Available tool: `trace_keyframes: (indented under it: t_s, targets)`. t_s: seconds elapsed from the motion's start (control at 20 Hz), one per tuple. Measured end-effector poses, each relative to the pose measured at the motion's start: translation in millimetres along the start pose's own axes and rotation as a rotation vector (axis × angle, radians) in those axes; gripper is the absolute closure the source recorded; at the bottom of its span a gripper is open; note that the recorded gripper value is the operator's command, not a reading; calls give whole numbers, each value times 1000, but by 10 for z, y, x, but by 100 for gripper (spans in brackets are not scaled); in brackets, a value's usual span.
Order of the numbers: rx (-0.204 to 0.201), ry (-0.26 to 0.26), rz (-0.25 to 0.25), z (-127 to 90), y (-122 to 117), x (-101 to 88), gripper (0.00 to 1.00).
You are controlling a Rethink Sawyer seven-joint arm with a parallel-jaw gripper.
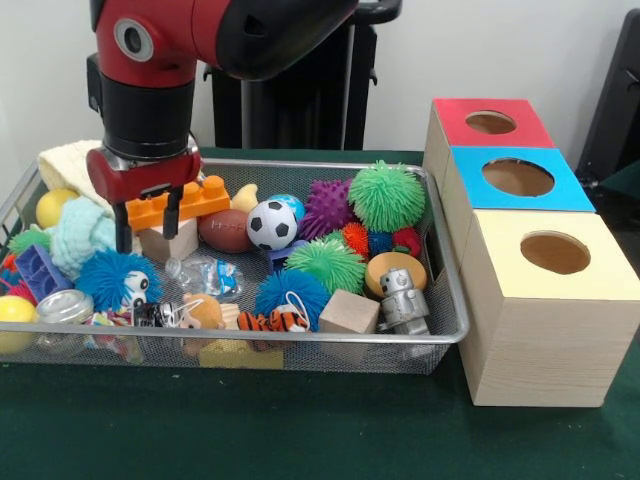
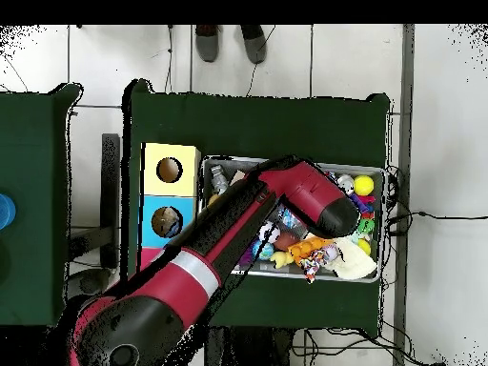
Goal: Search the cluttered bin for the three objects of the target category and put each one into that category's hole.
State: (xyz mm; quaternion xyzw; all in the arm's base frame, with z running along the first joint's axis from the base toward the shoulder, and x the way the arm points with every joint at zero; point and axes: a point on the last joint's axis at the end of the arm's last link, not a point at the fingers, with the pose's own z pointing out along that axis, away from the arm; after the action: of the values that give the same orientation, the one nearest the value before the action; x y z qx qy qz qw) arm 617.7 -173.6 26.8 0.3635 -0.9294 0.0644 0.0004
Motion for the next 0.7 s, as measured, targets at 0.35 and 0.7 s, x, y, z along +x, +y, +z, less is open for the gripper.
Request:
trace_keyframes:
  t_s: [0.35, 0.7]
  targets:
    - [8, -6, -55, 61, 12, -11, 0]
    - [9, 24, -179, 61, 25, -26, 0]
